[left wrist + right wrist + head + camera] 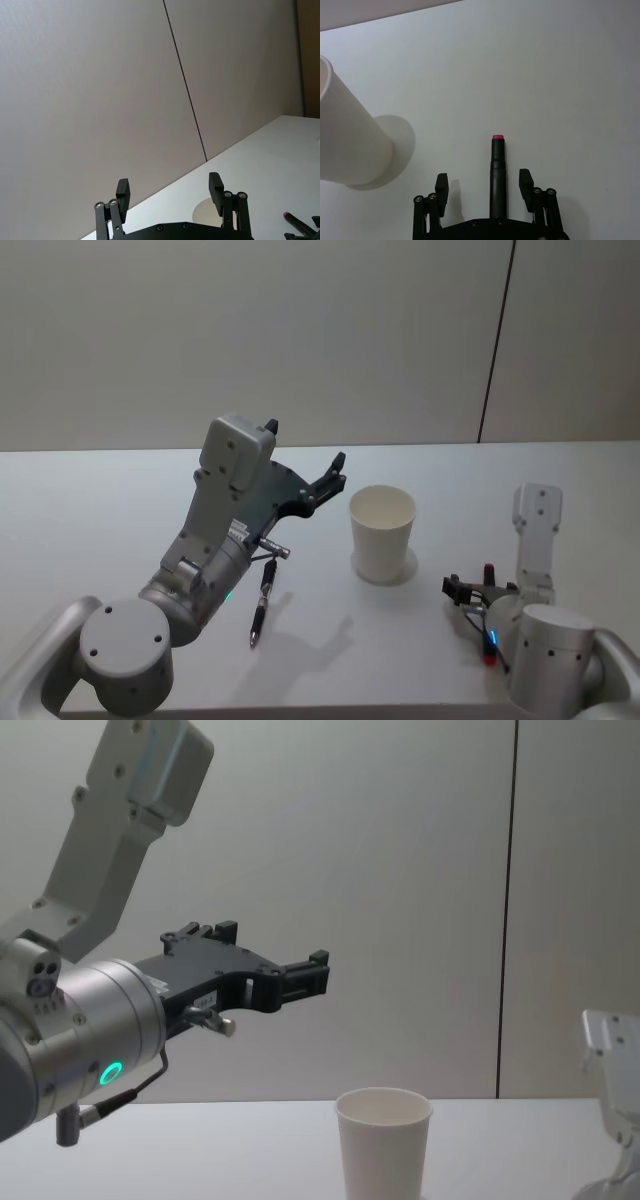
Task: Place the pen into the pen holder.
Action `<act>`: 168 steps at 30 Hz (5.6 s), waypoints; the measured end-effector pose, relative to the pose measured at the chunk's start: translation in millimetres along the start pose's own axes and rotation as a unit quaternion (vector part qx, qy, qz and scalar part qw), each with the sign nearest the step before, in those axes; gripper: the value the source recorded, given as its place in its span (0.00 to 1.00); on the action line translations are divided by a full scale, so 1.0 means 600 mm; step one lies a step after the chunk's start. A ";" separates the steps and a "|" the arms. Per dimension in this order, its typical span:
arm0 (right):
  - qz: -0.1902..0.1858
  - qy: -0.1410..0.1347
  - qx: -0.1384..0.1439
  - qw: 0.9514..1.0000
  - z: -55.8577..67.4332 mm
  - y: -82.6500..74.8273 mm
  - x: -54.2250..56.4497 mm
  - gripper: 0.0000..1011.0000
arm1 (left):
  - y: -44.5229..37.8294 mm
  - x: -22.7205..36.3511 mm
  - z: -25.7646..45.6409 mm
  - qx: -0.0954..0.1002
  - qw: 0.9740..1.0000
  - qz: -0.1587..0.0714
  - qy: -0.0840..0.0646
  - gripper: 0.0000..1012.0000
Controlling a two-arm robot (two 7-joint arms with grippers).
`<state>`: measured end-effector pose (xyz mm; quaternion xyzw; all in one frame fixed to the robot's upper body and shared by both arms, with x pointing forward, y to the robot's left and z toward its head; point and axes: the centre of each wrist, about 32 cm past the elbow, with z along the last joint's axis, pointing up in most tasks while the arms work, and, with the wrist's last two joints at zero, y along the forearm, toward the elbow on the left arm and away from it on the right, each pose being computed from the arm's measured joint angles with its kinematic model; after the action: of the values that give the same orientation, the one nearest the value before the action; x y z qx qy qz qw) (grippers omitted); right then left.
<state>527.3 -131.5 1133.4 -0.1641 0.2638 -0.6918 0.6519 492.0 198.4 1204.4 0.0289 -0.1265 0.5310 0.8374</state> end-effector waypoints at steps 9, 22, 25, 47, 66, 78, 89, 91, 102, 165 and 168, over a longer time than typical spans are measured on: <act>-0.003 0.002 -0.009 1.000 -0.004 0.011 -0.003 0.65 | 0.000 0.0000 0.000 0.000 1.000 0.000 0.000 0.99; -0.007 0.004 -0.013 1.000 -0.006 0.019 -0.005 0.27 | 0.000 -0.0001 0.000 0.000 1.000 0.000 0.000 0.99; -0.007 0.005 -0.013 1.000 -0.006 0.020 -0.005 0.19 | 0.000 0.0000 0.000 0.000 1.000 0.000 0.000 0.99; 0.025 -0.004 0.071 0.997 0.001 0.000 0.000 0.18 | 0.000 0.0000 0.000 0.000 1.000 0.000 0.000 0.99; 0.096 -0.030 0.205 0.974 0.010 -0.023 0.012 0.18 | 0.000 0.0000 0.000 0.000 1.000 0.000 0.000 0.99; 0.155 -0.052 0.293 0.942 0.017 -0.028 0.020 0.18 | 0.000 0.0000 0.000 0.000 1.000 0.000 0.000 0.99; 0.207 -0.078 0.365 0.904 0.027 -0.015 0.022 0.18 | 0.000 0.0000 0.000 0.000 1.000 0.000 0.000 0.99; 0.218 -0.085 0.379 0.895 0.029 -0.007 0.022 0.18 | 0.000 0.0000 0.000 0.000 1.000 0.000 0.000 0.99; 0.251 -0.123 0.427 0.860 0.039 0.041 0.020 0.18 | 0.000 0.0000 0.000 0.000 1.000 0.000 0.000 0.99; 0.310 -0.152 0.386 0.856 0.029 0.159 -0.001 0.27 | 0.000 0.0000 0.000 0.000 1.000 0.000 0.000 0.99; 0.311 -0.151 0.384 0.856 0.028 0.160 -0.001 0.36 | 0.000 0.0000 0.000 0.000 1.000 0.000 0.000 0.99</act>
<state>615.0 -134.2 1091.6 0.0868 -0.0871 -0.4662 0.8761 492.0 198.4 1204.4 0.0289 -0.1265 0.5310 0.8374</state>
